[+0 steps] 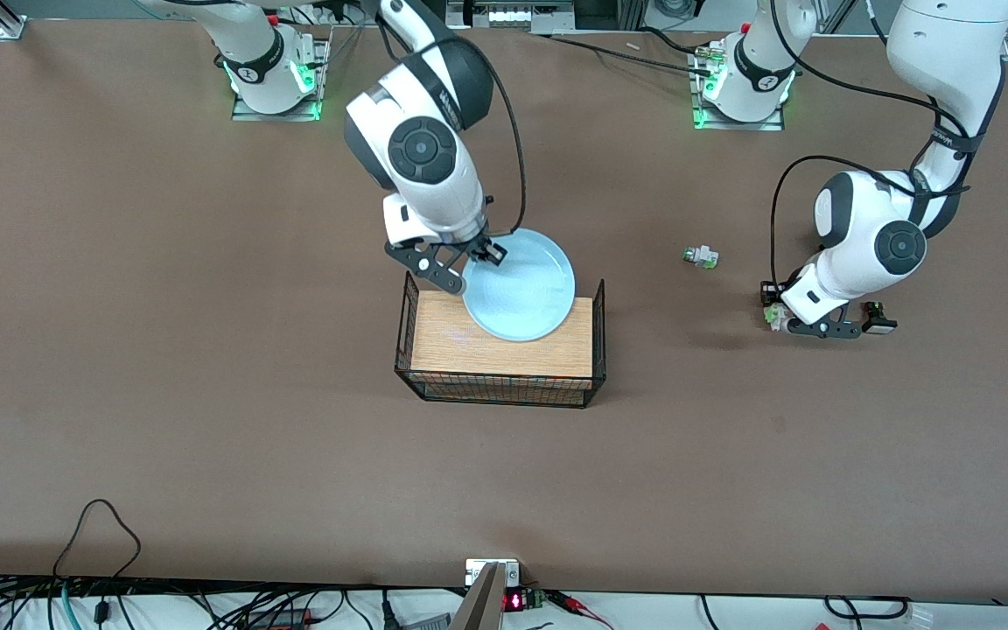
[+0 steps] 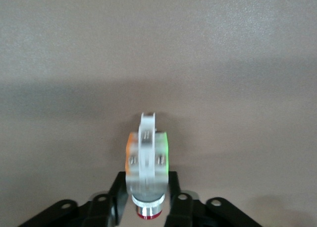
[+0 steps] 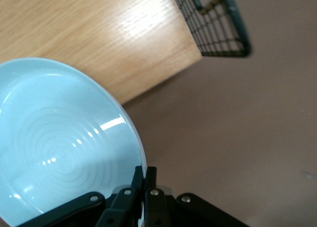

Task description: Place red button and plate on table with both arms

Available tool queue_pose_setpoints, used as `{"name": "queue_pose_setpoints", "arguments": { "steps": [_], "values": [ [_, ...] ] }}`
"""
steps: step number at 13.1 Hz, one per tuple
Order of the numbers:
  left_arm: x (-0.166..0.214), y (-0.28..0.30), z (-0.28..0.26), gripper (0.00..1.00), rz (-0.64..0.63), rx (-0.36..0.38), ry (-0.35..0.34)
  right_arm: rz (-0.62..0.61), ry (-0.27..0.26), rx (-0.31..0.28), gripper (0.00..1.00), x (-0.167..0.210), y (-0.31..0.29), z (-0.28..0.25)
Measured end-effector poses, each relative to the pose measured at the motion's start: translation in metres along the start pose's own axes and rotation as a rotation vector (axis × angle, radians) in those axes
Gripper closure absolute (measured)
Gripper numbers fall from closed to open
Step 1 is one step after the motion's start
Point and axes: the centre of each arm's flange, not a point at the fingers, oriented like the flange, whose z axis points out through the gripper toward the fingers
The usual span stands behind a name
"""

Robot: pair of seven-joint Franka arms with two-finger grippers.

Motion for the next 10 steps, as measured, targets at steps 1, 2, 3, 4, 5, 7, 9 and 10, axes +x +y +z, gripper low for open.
{"name": "queue_pose_setpoints", "arguments": {
  "steps": [1, 2, 3, 4, 5, 7, 9, 10],
  "values": [
    [0.0, 0.0, 0.0, 0.47, 0.001, 0.0, -0.001, -0.005, -0.008, -0.021, 0.97, -0.005, 0.005, -0.008],
    [0.0, 0.0, 0.001, 0.39, 0.001, 0.0, -0.002, -0.01, -0.015, -0.039, 0.97, -0.01, 0.01, -0.017],
    [0.0, 0.0, 0.001, 0.28, 0.001, 0.0, -0.003, -0.014, -0.021, -0.057, 0.97, -0.015, 0.015, -0.026],
    [0.0, 0.0, 0.0, 0.19, 0.0, 0.0, -0.006, -0.017, -0.026, -0.073, 0.97, -0.019, 0.021, -0.037],
    [0.0, 0.0, -0.003, 0.09, 0.0, -0.001, -0.008, -0.02, -0.029, -0.084, 0.97, -0.023, 0.027, -0.048],
    [0.006, 0.0, -0.025, 0.0, 0.0, 0.0, -0.007, -0.035, -0.034, -0.097, 0.97, -0.031, 0.039, -0.073],
    [0.017, -0.001, -0.069, 0.0, 0.001, 0.001, 0.006, -0.069, -0.052, -0.111, 0.97, -0.037, 0.052, -0.094],
    [0.023, -0.001, -0.096, 0.0, 0.001, 0.001, 0.013, -0.091, -0.059, -0.122, 0.97, -0.036, 0.059, -0.102]
  ]
}}
